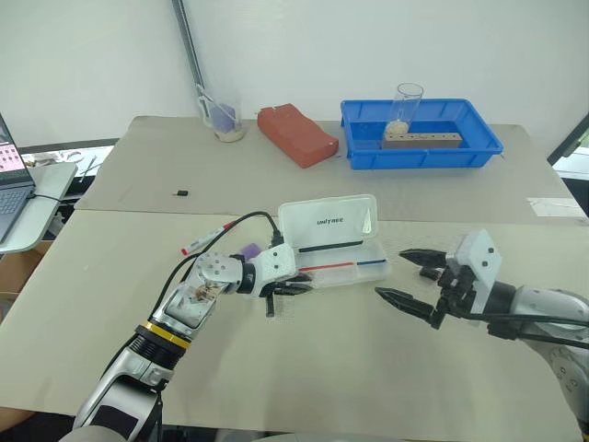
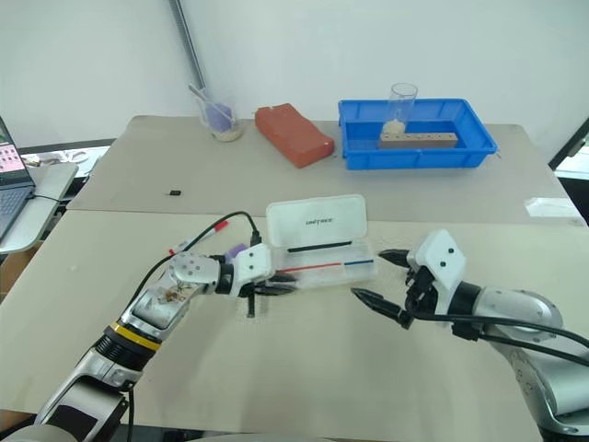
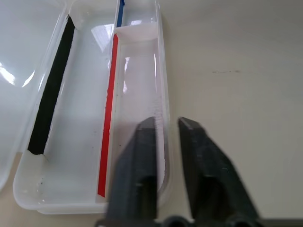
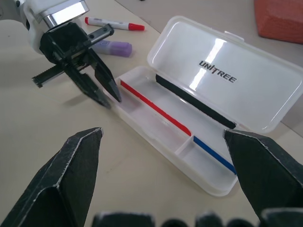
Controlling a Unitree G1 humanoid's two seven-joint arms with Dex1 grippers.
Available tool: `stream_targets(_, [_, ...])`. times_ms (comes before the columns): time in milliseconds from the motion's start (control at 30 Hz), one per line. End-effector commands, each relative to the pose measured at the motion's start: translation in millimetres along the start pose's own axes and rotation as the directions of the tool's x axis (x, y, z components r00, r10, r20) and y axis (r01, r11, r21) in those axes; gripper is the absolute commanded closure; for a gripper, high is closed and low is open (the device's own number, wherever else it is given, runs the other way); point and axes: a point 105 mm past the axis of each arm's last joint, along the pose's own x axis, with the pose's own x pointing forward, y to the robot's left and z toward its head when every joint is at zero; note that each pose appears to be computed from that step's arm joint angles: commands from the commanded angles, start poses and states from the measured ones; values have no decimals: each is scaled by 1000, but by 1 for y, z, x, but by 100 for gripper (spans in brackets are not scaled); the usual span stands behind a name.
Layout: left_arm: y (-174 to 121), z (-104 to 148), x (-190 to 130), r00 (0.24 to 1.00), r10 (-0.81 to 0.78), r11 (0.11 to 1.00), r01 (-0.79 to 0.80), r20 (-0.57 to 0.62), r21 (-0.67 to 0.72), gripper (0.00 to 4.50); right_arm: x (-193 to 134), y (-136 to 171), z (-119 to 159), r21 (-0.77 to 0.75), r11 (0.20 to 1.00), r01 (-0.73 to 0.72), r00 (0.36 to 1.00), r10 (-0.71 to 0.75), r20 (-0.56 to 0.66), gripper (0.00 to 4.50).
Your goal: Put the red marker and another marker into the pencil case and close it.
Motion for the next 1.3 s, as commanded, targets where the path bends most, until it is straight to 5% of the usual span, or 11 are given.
stream_targets(33, [-4, 6, -11, 1000, -24, 999, 25, -6, 41, 155, -2, -2, 9, -44, 999, 7, 1000, -6, 26, 0])
stream_targets(133, [-17, 2, -14, 997, -69, 997, 69, -23, 35, 33, -2, -4, 10, -47, 999, 8, 1000, -7, 28, 0])
stream_targets(600, [-3, 2, 1, 998, -24, 997, 28, -52, 74, 33, 1, -4, 14, -46, 999, 14, 999, -12, 35, 0])
stream_targets(700, [-1, 1, 2, 998, -23, 996, 29, -63, 83, 117, 1, -4, 15, -45, 999, 13, 999, -11, 37, 0])
stream_targets(933, [-2, -3, 0, 997, -24, 996, 30, -78, 89, 449, -1, -2, 16, -50, 999, 5, 999, -3, 36, 0])
stream_targets(1300, [-49, -12, -26, 970, -200, 958, 223, -137, 182, 449, -2, 7, 11, -49, 997, -66, 998, 67, 4, 0])
